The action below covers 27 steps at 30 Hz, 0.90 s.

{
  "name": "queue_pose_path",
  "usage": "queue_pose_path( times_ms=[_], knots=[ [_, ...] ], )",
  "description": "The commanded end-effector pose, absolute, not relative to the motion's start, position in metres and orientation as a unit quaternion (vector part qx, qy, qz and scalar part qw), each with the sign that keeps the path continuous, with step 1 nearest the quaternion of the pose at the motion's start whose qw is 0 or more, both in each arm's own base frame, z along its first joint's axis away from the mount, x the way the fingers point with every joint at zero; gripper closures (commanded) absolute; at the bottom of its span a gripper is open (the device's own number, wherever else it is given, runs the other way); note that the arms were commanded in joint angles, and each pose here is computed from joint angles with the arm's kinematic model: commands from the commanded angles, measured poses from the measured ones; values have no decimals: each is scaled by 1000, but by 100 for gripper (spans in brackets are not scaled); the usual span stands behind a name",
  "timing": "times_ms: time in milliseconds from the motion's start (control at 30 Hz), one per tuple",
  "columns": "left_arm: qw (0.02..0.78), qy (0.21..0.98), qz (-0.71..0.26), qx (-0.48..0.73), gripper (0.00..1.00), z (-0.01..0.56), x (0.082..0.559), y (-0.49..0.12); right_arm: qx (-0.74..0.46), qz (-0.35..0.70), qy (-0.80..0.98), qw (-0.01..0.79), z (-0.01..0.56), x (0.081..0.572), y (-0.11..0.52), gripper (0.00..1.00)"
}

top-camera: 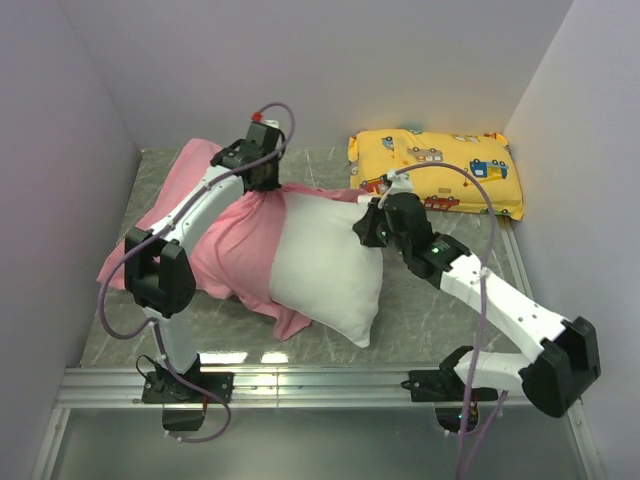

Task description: Remove the pillowcase from the pillow

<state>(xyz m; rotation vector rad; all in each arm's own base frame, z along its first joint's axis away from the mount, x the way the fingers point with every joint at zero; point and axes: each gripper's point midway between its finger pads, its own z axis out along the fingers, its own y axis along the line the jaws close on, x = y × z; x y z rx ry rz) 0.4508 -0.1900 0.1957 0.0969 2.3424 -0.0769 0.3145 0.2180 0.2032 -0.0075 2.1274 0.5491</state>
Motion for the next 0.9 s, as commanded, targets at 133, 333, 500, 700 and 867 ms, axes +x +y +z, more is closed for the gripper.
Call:
queue_pose_path(
  times_ms=[133,333,500,700,867],
  knots=[
    [453,860,105,-212,100,225,494,-2,40,164,825,540,278,296,155,100],
    [462,851,67,-242,100,222,507,25,70,125,826,546,270,294,121,100],
    [474,862,-17,-177,97,235,518,-37,64,123,846,514,235,303,131,100],
    [494,857,-77,-127,65,263,506,-89,57,124,852,506,227,313,140,83],
    [538,825,-127,-118,31,320,482,-103,50,128,850,508,233,315,143,44]
  ],
)
